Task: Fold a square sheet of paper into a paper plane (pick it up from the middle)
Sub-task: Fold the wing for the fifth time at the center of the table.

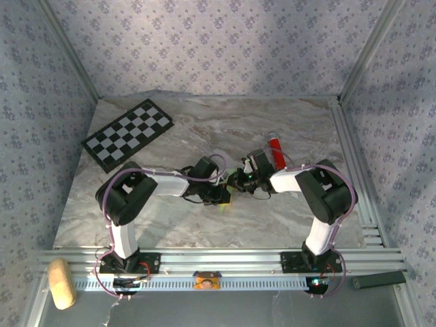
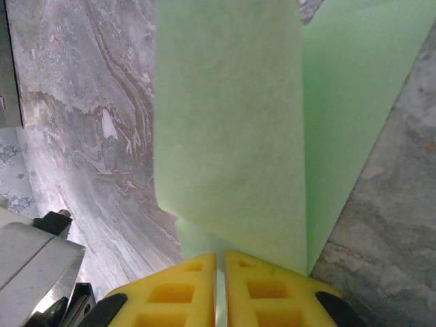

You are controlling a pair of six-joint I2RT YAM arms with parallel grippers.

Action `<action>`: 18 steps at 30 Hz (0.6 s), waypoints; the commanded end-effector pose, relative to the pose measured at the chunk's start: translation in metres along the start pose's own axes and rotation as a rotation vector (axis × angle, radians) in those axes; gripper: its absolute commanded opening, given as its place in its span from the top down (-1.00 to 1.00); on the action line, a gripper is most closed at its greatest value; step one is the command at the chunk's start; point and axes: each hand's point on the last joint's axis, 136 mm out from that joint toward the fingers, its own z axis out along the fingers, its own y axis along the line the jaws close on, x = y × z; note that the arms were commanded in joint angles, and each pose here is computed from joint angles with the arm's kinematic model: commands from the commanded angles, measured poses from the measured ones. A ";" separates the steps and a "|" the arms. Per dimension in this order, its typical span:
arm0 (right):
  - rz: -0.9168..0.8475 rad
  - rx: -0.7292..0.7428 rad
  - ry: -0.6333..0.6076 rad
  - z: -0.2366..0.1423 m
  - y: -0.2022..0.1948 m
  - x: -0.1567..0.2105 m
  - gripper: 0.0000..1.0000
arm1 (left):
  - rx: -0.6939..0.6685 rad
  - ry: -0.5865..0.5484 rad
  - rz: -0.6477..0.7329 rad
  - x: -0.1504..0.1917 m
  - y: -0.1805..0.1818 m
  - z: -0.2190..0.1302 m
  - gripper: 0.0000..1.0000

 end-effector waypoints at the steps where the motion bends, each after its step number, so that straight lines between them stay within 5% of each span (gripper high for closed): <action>1: 0.059 0.148 0.044 0.009 -0.043 0.021 0.74 | -0.028 0.049 -0.013 0.021 0.012 0.000 0.96; 18: 0.066 0.160 0.049 0.010 -0.047 0.021 0.74 | -0.005 0.099 -0.060 0.055 0.017 -0.013 0.91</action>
